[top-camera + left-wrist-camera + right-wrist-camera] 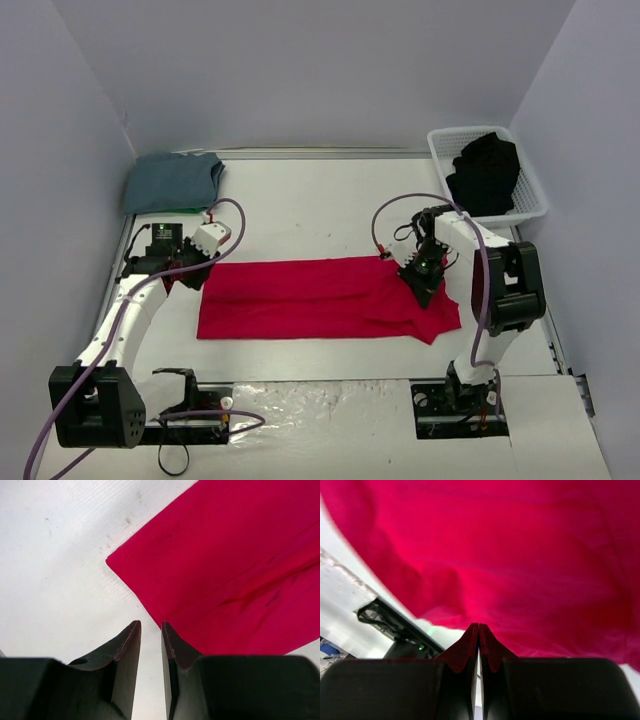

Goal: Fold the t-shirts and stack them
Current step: Rotate the tshirt 90 degrees

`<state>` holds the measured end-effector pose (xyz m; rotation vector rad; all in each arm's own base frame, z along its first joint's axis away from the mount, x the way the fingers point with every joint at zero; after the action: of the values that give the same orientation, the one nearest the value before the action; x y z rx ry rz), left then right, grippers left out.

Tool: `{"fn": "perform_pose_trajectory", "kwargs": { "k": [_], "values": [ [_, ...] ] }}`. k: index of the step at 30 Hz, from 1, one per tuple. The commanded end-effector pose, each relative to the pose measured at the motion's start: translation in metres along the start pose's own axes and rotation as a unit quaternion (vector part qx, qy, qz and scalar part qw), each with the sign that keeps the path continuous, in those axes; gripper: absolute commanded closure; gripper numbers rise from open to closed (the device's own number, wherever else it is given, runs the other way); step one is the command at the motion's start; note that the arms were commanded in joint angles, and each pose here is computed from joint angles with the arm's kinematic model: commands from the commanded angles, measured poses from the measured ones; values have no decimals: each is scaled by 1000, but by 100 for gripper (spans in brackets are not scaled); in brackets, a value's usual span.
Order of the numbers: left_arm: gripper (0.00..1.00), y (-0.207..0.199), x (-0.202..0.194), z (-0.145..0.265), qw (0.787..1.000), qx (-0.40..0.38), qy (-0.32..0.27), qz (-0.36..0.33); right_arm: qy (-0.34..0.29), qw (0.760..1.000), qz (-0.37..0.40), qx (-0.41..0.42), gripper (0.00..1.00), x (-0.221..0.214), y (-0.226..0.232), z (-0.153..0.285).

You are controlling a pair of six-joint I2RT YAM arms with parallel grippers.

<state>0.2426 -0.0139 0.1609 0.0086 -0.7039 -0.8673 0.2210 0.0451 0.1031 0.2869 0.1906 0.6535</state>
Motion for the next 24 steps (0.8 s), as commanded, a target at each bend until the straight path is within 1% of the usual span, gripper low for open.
{"fn": "perform_pose_trajectory", "kwargs": {
  "k": [1, 8, 14, 15, 16, 18, 19, 20, 21, 22, 23, 24],
  "values": [
    [77, 4, 0, 3, 1000, 19, -6, 7, 35, 999, -10, -3, 100, -4, -20, -12],
    [78, 9, -1, 4, 999, 33, -1, 8, 70, 997, -34, 2, 100, 15, -51, -33],
    [78, 14, 0, 7, 999, 47, 3, 6, 74, 996, -44, -15, 100, 54, -82, -41],
    [78, 16, -1, 7, 998, 55, 9, 4, 55, 997, -45, -31, 100, 70, -92, -33],
    [78, 17, -1, 8, 998, 58, 11, 3, 60, 997, -49, -29, 100, 79, -99, -40],
    [78, 20, -4, 9, 997, 68, 22, -1, 48, 997, -55, -35, 100, 98, -110, -36],
    [78, 26, -11, 12, 996, 81, 31, 9, 22, 997, -53, -48, 100, 125, -125, -31],
    [78, 27, -12, 13, 996, 85, 34, 10, 7, 997, -53, -52, 100, 139, -131, -26],
    [79, 29, -12, 14, 995, 90, 36, 10, 4, 997, -56, -46, 100, 149, -133, -23],
    [79, 32, -14, 15, 994, 98, 41, 12, -43, 996, -44, -57, 100, 184, -144, -13],
    [79, 33, -14, 14, 994, 96, 45, 16, -64, 995, -39, -65, 100, 200, -148, -7],
    [79, 37, -12, 16, 994, 99, 44, 20, -60, 995, -35, -71, 100, 215, -150, -22]
  ]
}}
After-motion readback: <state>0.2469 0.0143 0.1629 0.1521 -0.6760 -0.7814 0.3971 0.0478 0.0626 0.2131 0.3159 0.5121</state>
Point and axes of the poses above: each gripper's point midway between its finger pads, its own z axis back along the fingers, its own y axis along the line the jaws close on, x = y × z, the point moved 6 cm from there along z, back along the fingers, and after that the axes turned 14 degrees about -z, right-handed, at the moved point
